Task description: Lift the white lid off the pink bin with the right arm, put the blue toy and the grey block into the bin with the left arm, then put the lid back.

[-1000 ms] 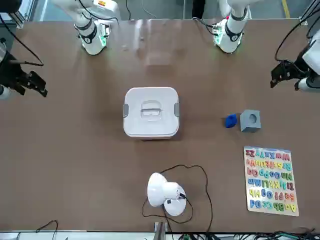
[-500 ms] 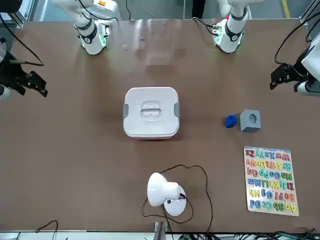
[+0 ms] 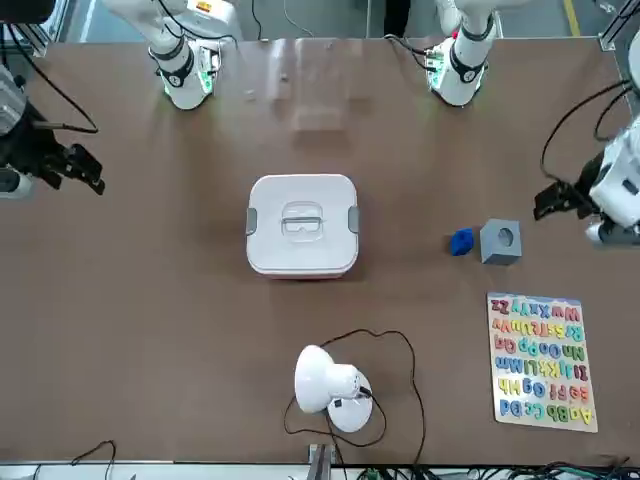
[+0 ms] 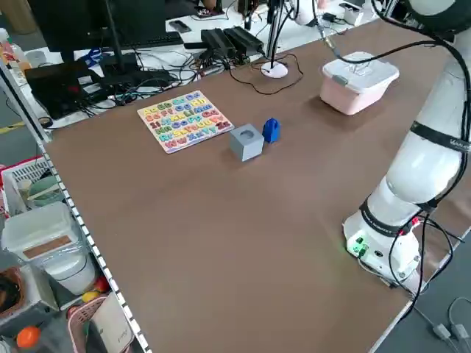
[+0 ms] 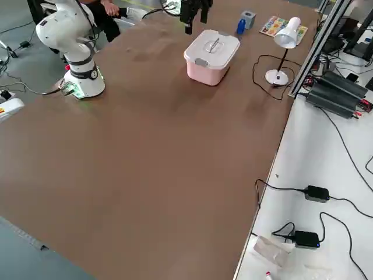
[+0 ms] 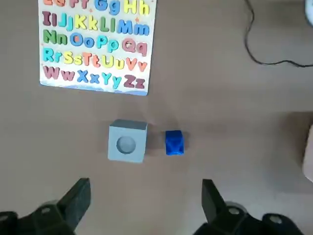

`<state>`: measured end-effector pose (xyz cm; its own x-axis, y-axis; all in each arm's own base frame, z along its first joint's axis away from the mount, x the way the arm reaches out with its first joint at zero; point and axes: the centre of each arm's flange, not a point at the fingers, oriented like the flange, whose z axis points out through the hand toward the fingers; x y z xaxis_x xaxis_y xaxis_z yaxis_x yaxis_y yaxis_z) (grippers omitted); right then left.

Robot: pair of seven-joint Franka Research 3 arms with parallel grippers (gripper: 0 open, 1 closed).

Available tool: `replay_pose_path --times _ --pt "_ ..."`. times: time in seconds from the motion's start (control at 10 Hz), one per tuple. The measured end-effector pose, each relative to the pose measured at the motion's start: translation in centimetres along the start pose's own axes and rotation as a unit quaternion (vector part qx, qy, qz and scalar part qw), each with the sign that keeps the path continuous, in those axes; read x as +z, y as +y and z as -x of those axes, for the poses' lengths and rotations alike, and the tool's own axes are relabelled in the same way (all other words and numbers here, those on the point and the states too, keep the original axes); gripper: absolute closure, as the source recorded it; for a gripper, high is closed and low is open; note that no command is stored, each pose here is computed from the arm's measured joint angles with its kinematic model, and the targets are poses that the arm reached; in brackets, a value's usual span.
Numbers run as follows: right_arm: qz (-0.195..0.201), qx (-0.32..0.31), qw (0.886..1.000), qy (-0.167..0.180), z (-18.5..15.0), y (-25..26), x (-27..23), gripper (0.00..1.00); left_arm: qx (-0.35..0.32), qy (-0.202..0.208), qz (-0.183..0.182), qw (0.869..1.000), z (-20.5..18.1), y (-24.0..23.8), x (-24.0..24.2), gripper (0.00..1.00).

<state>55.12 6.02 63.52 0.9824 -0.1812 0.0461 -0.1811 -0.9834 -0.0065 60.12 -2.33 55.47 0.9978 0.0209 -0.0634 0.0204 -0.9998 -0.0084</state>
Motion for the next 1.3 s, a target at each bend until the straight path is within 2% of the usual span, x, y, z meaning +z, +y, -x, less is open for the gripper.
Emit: replay_pose_path --times 0.2,0.3,0.5,0.6,0.8,1.0,1.2,1.3 --pt "-0.002 0.095 0.995 -0.002 1.0 -3.3 0.2 0.00 -0.007 0.005 0.001 1.000 -0.3 0.0 0.4 0.00" --pt "-0.004 0.158 0.987 -0.004 1.7 -6.2 0.7 0.00 -0.015 0.003 0.001 1.000 -0.5 0.0 0.8 0.00" --pt "-0.008 0.285 0.958 -0.008 3.6 -13.9 3.0 0.00 -0.018 -0.013 0.001 1.000 -1.0 0.3 3.6 0.00" --pt "-0.005 0.348 0.937 -0.013 4.7 -17.6 4.5 0.00 -0.014 -0.016 0.001 1.000 -1.2 1.0 6.2 0.00" --pt "0.007 0.463 0.886 -0.024 6.4 -23.9 7.8 0.00 -0.031 -0.004 0.005 1.000 -0.7 3.3 12.9 0.00" --pt "0.013 0.545 0.838 -0.028 7.3 -28.7 12.2 0.00 -0.057 -0.015 0.004 0.998 1.4 4.6 19.2 0.00" --pt "0.028 0.602 0.796 -0.055 6.9 -31.0 17.1 0.00 -0.082 -0.020 0.001 0.996 2.5 4.3 19.7 0.00" --pt "0.034 0.622 0.779 -0.069 6.2 -31.6 18.8 0.00 -0.089 -0.020 -0.003 0.996 3.5 4.8 19.6 0.00"
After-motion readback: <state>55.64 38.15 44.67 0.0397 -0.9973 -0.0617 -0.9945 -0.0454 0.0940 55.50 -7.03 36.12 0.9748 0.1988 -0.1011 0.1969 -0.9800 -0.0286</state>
